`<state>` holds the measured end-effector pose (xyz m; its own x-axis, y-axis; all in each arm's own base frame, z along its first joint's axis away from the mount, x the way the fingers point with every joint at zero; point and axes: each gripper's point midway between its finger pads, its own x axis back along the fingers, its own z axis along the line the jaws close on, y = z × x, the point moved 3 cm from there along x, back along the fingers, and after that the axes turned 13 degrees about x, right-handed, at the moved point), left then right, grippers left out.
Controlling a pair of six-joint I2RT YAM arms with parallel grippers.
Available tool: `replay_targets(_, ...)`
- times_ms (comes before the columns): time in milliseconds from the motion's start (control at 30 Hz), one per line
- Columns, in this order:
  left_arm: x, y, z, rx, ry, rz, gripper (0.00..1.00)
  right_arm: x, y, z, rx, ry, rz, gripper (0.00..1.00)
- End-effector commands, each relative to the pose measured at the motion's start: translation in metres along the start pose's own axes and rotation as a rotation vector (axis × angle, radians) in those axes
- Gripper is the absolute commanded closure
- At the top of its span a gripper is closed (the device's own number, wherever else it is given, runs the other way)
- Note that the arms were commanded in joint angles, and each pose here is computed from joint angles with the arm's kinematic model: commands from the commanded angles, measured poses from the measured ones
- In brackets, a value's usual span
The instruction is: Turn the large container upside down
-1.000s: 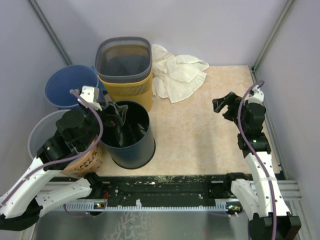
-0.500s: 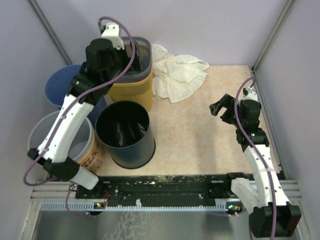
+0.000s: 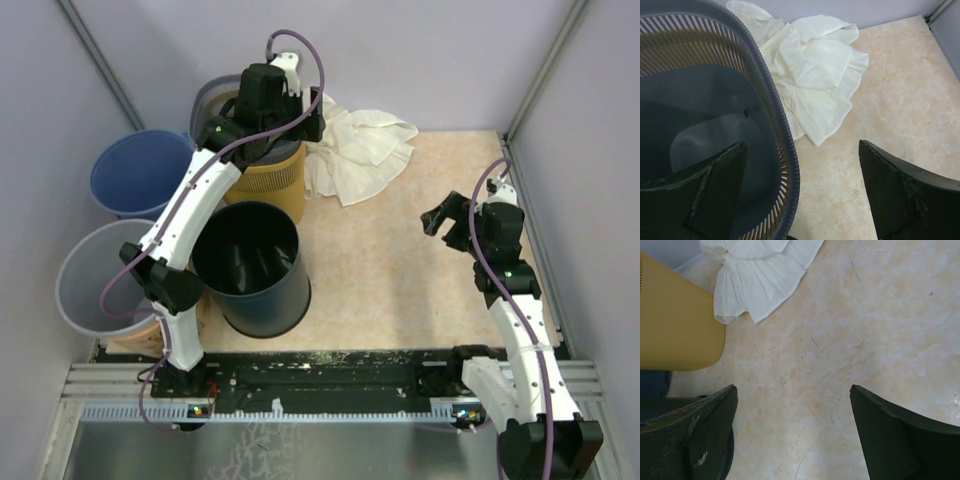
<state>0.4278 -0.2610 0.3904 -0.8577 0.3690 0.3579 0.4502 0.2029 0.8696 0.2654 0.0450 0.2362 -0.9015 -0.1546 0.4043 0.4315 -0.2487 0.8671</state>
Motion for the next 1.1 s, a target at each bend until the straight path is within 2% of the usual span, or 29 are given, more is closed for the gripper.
replay_targets(0,0.0,0.003,0.008,-0.024,0.045,-0.012,0.07,0.006,0.023,0.008,0.019,0.034,-0.077,0.06)
replay_targets(267,-0.011,-0.01,0.017,-0.062,0.084,0.021,0.39,0.007,0.024,0.01,0.009,0.046,-0.074,0.06)
replay_targets(500,-0.02,-0.025,0.026,-0.087,0.116,0.062,0.5,0.006,0.022,0.01,-0.002,0.045,-0.07,0.06)
replay_targets(700,-0.02,-0.026,0.026,-0.093,0.11,0.069,0.7,0.008,0.023,0.015,0.007,0.078,-0.075,0.05)
replay_targets(867,-0.008,-0.012,0.024,-0.105,0.1,0.03,0.92,0.008,0.024,0.016,0.008,0.086,-0.079,0.05)
replay_targets(967,0.007,0.002,0.02,-0.132,0.077,-0.007,1.0,0.009,0.025,0.018,0.004,0.099,-0.08,0.05)
replay_targets(1067,0.027,0.018,0.016,-0.162,0.051,-0.053,1.0,0.01,0.028,0.028,0.0,0.162,-0.089,0.05)
